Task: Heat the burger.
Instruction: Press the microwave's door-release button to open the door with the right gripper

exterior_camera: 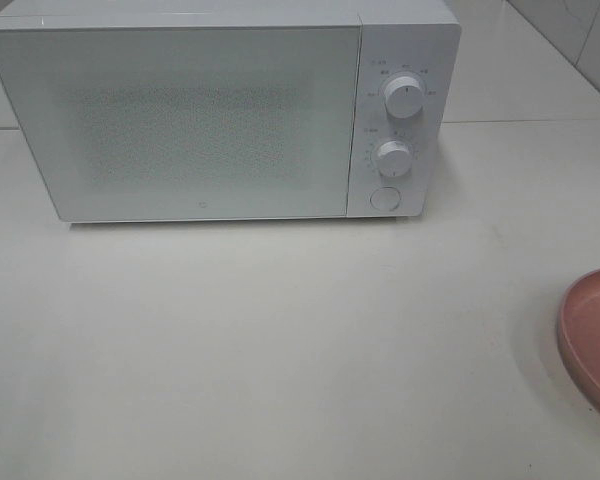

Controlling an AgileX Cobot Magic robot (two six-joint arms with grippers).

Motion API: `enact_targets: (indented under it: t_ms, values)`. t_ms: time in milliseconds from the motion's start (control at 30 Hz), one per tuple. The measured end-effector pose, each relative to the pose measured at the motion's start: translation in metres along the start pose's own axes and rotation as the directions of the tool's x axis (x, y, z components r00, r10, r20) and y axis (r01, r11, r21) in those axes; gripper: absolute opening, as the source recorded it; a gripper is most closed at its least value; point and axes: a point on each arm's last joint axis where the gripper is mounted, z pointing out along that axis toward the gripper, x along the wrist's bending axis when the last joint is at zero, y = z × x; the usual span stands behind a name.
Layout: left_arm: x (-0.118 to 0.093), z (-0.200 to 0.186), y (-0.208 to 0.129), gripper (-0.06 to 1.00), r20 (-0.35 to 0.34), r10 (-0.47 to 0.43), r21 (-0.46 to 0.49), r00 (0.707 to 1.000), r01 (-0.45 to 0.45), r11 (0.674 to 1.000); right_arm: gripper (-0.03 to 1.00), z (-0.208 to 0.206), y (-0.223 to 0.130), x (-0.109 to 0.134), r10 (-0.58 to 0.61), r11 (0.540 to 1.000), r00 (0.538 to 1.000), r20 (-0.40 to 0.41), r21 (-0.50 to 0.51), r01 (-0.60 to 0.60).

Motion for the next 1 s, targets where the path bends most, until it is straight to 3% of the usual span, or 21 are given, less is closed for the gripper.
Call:
enact_targets:
  t_ms: [700,1000]
  values:
    - [0.0,0.0,0.0,0.97,0.0,0.0,0.0,1.0,0.0,1.0,0.71,0.0,0.001,0.0,0.003,1.0,1.0,-0.001,-0.006,-0.003]
    - [0.0,0.0,0.0,0.97,0.0,0.0,0.0,1.0,0.0,1.0,0.71,0.016,0.026,0.005,0.017,1.0,1.0,0.001,0.013,-0.017]
